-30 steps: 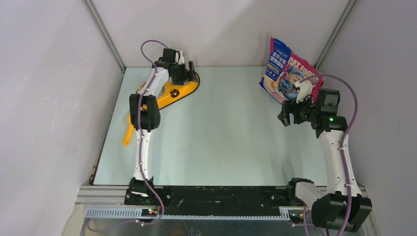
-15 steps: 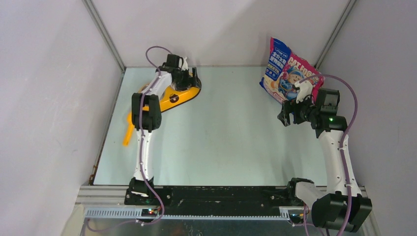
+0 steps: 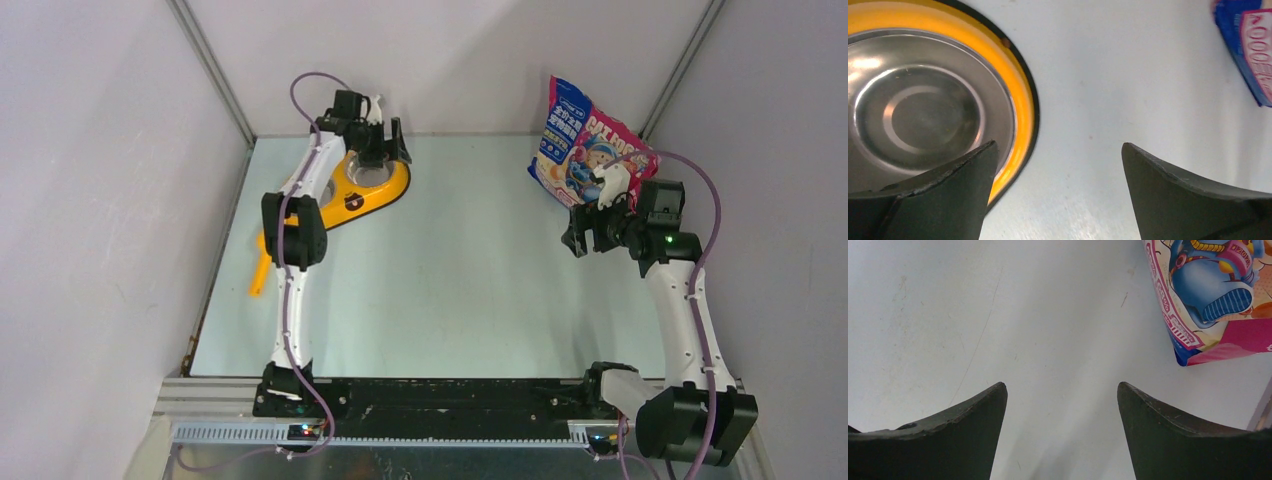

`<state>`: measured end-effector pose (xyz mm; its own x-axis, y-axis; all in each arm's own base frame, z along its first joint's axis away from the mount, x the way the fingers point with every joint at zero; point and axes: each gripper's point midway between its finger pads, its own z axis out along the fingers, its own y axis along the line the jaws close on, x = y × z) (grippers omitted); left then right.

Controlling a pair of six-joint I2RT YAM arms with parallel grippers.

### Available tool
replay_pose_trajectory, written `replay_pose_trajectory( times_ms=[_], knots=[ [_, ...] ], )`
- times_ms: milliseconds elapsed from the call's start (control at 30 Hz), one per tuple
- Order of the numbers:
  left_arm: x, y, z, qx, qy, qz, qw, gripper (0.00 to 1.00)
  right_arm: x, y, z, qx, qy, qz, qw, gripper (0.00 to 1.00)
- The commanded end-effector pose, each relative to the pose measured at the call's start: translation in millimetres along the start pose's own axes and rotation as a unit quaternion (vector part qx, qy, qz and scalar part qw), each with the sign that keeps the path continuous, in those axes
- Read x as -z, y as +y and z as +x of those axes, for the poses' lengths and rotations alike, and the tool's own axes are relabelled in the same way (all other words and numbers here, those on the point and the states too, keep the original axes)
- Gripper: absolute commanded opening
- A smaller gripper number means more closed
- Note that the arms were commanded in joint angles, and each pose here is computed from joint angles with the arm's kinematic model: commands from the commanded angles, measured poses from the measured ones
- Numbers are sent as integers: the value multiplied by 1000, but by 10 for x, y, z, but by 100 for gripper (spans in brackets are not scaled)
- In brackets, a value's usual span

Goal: Serve the pet food
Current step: Move the pet food bowl to the center of the board.

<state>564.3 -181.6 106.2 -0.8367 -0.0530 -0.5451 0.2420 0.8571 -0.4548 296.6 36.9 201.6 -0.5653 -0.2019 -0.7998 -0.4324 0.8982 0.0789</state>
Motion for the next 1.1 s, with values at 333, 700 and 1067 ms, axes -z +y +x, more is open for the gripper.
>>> replay_pose_trajectory(
  times_ms=[333, 700, 1067],
  knots=[
    [1796, 448, 313, -29, -41, -137, 989, 100, 24, 94, -88, 22, -17, -12, 1000, 83],
    [1558, 1223, 741, 33, -10, -138, 990, 100, -1, 215, -99, 38, -14, -25, 999, 83],
    [1140, 1210, 326, 83, -27, -94, 992, 100, 50, 167, -109, 23, -23, -24, 999, 84]
  ],
)
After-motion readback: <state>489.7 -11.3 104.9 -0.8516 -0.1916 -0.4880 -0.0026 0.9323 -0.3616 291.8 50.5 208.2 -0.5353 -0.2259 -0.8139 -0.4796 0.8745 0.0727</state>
